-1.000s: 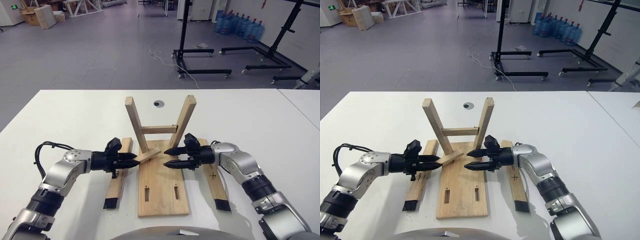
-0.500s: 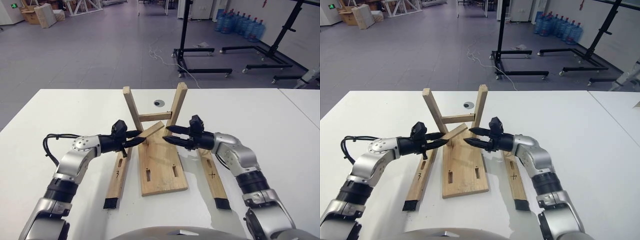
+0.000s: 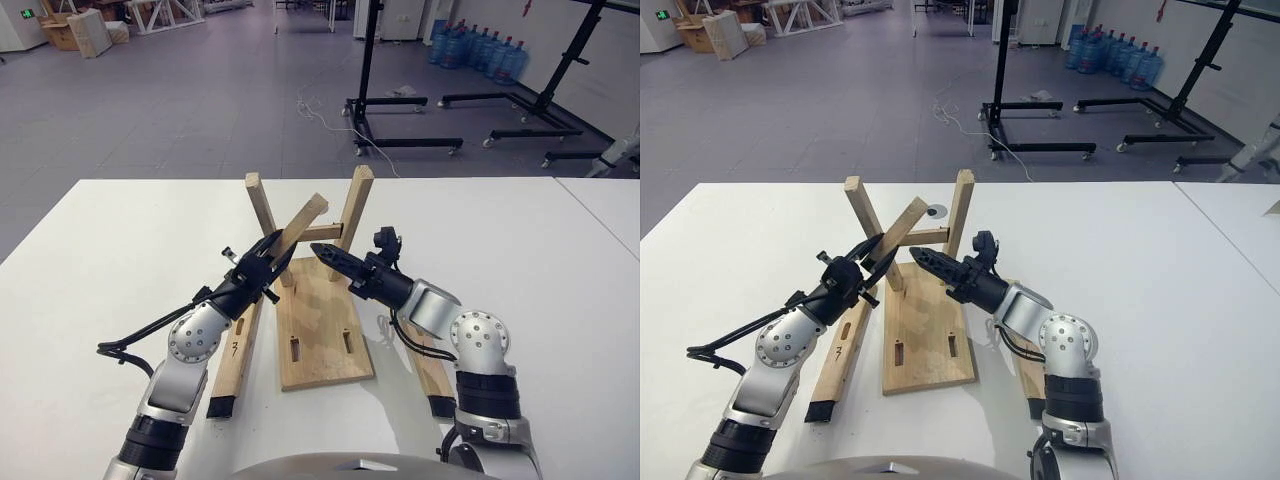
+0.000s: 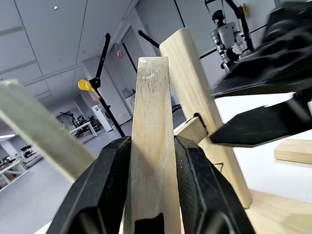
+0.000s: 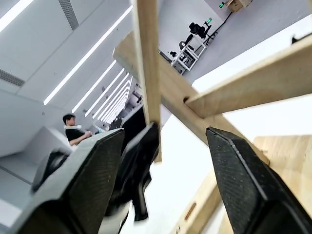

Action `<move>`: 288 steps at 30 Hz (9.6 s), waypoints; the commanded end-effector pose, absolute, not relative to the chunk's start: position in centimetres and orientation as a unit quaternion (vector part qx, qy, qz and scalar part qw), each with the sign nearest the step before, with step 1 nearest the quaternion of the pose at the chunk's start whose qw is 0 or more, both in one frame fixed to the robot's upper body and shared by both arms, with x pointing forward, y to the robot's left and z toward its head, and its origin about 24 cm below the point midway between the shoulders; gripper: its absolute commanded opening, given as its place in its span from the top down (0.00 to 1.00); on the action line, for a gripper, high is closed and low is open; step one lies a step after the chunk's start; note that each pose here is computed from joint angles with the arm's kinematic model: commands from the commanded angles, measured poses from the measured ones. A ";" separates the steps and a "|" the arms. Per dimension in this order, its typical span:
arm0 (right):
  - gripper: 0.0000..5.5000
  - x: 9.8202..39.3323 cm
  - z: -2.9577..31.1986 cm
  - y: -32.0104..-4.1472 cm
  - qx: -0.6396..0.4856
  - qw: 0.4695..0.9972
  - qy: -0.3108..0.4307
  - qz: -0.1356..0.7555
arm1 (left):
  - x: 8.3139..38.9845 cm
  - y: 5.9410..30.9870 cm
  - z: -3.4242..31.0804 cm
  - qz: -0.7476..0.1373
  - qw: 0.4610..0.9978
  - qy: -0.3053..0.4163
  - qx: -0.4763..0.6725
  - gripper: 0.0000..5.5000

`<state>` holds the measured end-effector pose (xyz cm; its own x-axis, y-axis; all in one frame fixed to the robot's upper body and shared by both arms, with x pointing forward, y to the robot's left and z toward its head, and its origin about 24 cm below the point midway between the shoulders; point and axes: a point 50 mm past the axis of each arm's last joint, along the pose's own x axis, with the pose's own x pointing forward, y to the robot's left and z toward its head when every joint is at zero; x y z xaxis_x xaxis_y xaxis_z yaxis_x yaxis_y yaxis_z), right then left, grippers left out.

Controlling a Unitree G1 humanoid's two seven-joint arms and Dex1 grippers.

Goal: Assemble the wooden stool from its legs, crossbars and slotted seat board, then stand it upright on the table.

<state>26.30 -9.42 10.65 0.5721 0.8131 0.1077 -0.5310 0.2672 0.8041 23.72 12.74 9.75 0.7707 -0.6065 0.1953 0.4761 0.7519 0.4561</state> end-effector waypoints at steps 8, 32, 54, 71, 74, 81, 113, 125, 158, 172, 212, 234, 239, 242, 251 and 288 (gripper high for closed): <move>0.56 28.6 12.5 -8.2 0.455 0.772 0.121 0.427 | 23.2 11.7 9.9 -0.335 0.907 -0.181 0.181 0.77; 0.93 27.5 13.9 -11.9 0.429 0.803 0.073 0.406 | 23.8 12.1 8.3 -0.342 0.925 -0.099 0.134 0.62; 0.93 17.2 13.0 -18.6 0.159 0.969 0.123 0.145 | 20.6 18.7 11.1 -0.089 0.980 -0.112 0.141 0.49; 0.93 17.0 10.1 -18.6 0.118 0.989 0.087 0.017 | 22.0 17.4 11.6 -0.154 0.971 -0.108 0.149 0.49; 0.93 17.1 10.1 -18.9 0.109 0.990 0.091 0.017 | 21.7 17.1 11.4 -0.157 0.971 -0.107 0.144 0.49; 0.93 16.9 9.7 -19.1 0.111 0.987 0.110 0.022 | 21.3 17.3 11.0 -0.149 0.973 -0.103 0.142 0.49; 0.93 17.2 10.0 -18.8 0.094 0.990 0.086 0.065 | 21.2 17.6 11.0 -0.143 0.974 -0.101 0.146 0.49; 0.93 17.1 8.0 -19.4 0.097 0.986 0.131 0.046 | 21.5 17.7 11.1 -0.149 0.973 -0.101 0.148 0.49; 0.93 27.0 3.5 -21.1 -0.009 0.995 0.090 0.043 | 25.0 14.6 8.0 -0.160 0.971 -0.127 0.128 0.49; 0.93 25.0 3.2 -19.8 0.031 0.995 0.091 0.017 | 25.3 16.6 8.4 -0.119 0.977 -0.129 0.121 0.49; 0.52 29.6 18.8 -20.5 -0.031 0.984 -0.148 0.092 | 25.1 18.1 9.0 -0.078 0.977 -0.144 0.136 0.49; 0.52 31.3 9.5 -20.1 -0.029 1.000 -0.006 -0.001 | 24.8 17.1 8.5 -0.112 0.977 -0.128 0.130 0.49; 0.52 31.0 11.6 -20.0 0.001 0.998 -0.059 0.005 | 24.8 17.3 8.6 -0.111 0.977 -0.130 0.131 0.49; 0.52 30.6 12.6 -21.3 0.005 0.997 -0.072 0.008 | 24.7 17.4 8.7 -0.110 0.977 -0.130 0.131 0.49; 0.52 25.7 7.9 -30.5 -0.024 0.995 0.084 0.041 | 23.4 17.1 8.1 -0.094 0.981 -0.120 0.121 0.49; 0.52 24.1 3.5 -33.6 -0.062 0.971 0.193 0.122 | 23.6 16.8 8.0 -0.099 0.981 -0.121 0.118 0.49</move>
